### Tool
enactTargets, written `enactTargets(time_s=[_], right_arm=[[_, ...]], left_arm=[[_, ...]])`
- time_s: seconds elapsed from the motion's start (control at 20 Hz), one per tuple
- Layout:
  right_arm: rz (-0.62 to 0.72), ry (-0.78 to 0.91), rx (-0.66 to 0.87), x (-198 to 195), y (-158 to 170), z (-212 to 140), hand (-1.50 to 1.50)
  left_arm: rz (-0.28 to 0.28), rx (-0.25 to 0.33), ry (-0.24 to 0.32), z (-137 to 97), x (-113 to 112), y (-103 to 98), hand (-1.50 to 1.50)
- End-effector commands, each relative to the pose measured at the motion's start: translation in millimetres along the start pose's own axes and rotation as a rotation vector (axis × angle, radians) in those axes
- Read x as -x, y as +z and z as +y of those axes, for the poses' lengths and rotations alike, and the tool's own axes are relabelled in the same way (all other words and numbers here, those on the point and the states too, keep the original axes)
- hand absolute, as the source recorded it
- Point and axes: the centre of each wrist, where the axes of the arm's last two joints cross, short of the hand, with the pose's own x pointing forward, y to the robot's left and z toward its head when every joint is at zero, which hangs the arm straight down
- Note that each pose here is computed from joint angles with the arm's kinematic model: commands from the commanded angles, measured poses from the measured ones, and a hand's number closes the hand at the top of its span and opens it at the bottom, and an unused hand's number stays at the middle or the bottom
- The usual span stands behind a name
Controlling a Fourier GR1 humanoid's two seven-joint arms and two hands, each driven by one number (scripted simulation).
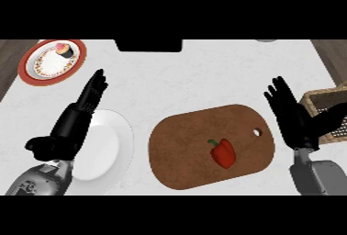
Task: Pick the bell pepper from the cutting board and place it in the basket
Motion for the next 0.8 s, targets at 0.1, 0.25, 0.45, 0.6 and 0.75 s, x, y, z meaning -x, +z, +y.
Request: enactTargets(time_s=[0.1,0.25,0.45,0.6,0.75], right_arm=[[-0.115,-0.136,-0.411,-0.2,-16.2,21.3,1.5],[-0.206,-0.218,-0.751,-12.5,-19.2,63.8,1.5],[-0.634,-0.426,-1.069,-38.2,1.9,108.2,-1.5],[-0.688,-0.331,-0.984,2.8,25.8,75.3,-1.5],[-0.732,0.002,-0.901,-30.7,19.9,42.4,-1.5]], left_arm=[[0.139,-0.06,-0.069,25.5,19.9,2.4,0.0],[0.271,-0.09,-0.099,28.9,40.6,12.0,0.0],[0.364,-0.124,-0.085,36.4,51.0,11.5,0.0],[0.399,-0.151,-0.08,53.5,59.0,11.8,0.0],[0.419,-0.148,-0.091,56.3,61.5,11.4,0.0]])
